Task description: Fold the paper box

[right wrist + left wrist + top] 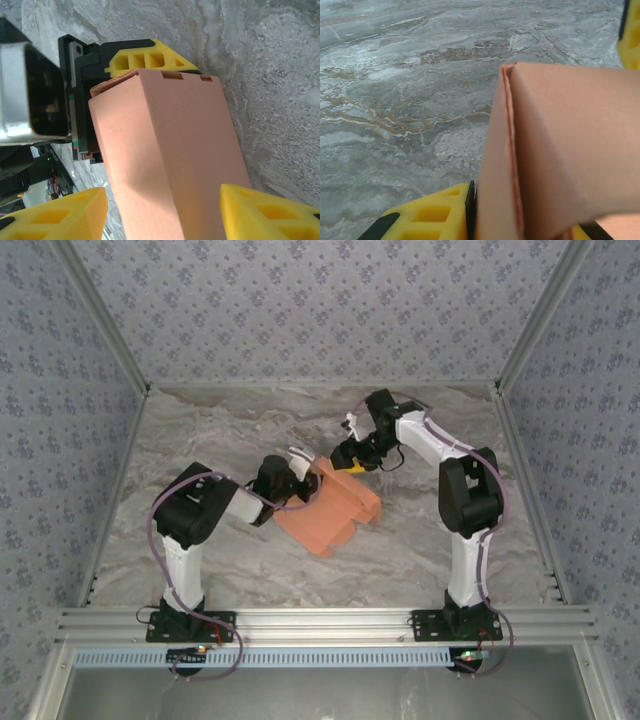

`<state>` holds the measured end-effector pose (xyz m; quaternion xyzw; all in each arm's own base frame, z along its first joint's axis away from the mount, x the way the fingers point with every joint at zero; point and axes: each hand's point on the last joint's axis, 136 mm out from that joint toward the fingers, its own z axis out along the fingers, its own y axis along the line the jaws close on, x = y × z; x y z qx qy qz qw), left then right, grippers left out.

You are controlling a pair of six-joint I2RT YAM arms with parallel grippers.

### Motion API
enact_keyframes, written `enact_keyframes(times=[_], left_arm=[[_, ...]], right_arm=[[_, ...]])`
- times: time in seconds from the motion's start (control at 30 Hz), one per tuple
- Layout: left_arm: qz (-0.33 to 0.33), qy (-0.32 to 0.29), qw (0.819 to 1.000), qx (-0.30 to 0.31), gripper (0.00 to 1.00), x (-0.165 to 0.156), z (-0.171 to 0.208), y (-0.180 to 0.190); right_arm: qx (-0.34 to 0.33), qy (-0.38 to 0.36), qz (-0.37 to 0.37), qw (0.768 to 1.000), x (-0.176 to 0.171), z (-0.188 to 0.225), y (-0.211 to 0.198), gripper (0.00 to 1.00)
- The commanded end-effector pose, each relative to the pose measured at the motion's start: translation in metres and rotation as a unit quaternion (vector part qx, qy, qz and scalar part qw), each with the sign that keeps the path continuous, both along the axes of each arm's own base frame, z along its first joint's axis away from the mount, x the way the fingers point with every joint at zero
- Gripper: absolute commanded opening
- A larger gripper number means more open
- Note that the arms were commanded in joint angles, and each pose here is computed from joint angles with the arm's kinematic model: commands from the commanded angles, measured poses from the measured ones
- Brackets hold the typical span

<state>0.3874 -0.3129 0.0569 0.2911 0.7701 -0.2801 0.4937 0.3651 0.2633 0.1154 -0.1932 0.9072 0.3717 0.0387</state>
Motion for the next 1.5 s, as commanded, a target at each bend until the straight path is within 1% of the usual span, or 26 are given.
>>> enact_keyframes(times=[0.0,0.1,0.2,0.23,0.33,0.4,0.5,0.63,0.77,0.83,0.97,1.1,1.17,1.3,1.43,1.47], left_arm=[[-0.008,-0.005,1.0,0.017,0.21,-0.007,-0.01,-0.006],[0.011,-0.019,1.0,0.02,0.22,-0.006,-0.009,-0.003],[0.023,-0.028,0.999,0.015,0.26,-0.006,-0.008,0.002],[0.023,-0.031,0.999,0.013,0.28,-0.007,-0.007,0.002],[0.007,-0.034,0.999,0.006,0.29,-0.012,-0.003,-0.001],[-0.001,-0.036,0.999,0.004,0.29,-0.014,-0.001,-0.003],[0.007,-0.039,0.999,-0.003,0.36,-0.014,0.001,-0.001],[0.022,-0.046,0.999,-0.018,0.41,-0.013,0.008,0.005],[0.022,-0.054,0.998,-0.025,0.41,-0.016,0.015,0.007],[0.023,-0.056,0.998,-0.027,0.39,-0.016,0.018,0.007],[0.03,-0.06,0.997,-0.029,0.3,-0.014,0.025,0.007],[0.037,-0.057,0.997,-0.025,0.27,-0.012,0.023,0.006],[0.034,-0.053,0.998,-0.022,0.21,-0.011,0.023,0.003],[-0.012,-0.045,0.999,-0.01,0.12,-0.017,0.021,-0.014],[-0.024,-0.047,0.999,-0.003,0.06,-0.02,0.02,-0.021],[-0.027,-0.049,0.998,-0.003,0.06,-0.022,0.02,-0.022]], right_arm=[[-0.001,0.021,0.006,1.0,-0.007,-0.014,0.004,0.61],[-0.006,0.028,-0.007,1.0,-0.009,-0.023,0.003,0.56],[-0.014,0.03,-0.015,0.999,-0.01,-0.028,0.002,0.51],[-0.02,0.031,-0.018,0.999,-0.01,-0.031,0.001,0.5],[-0.028,0.032,-0.025,0.999,-0.013,-0.036,0.002,0.47],[-0.032,0.033,-0.026,0.999,-0.016,-0.04,0.003,0.46],[-0.035,0.038,-0.028,0.998,-0.018,-0.044,0.002,0.46],[-0.03,0.047,-0.028,0.998,-0.021,-0.043,0.001,0.46],[-0.027,0.054,-0.028,0.998,-0.024,-0.043,0.0,0.46],[-0.025,0.058,-0.027,0.998,-0.025,-0.043,0.001,0.46],[-0.018,0.067,-0.026,0.997,-0.028,-0.043,0.002,0.46],[-0.012,0.068,-0.022,0.997,-0.031,-0.04,0.004,0.46],[-0.007,0.071,-0.018,0.997,-0.034,-0.039,0.006,0.46],[0.0,0.076,-0.014,0.997,-0.038,-0.037,0.006,0.47],[-0.002,0.077,-0.009,0.997,-0.042,-0.036,0.003,0.48],[-0.002,0.078,-0.009,0.997,-0.043,-0.035,0.002,0.47]])
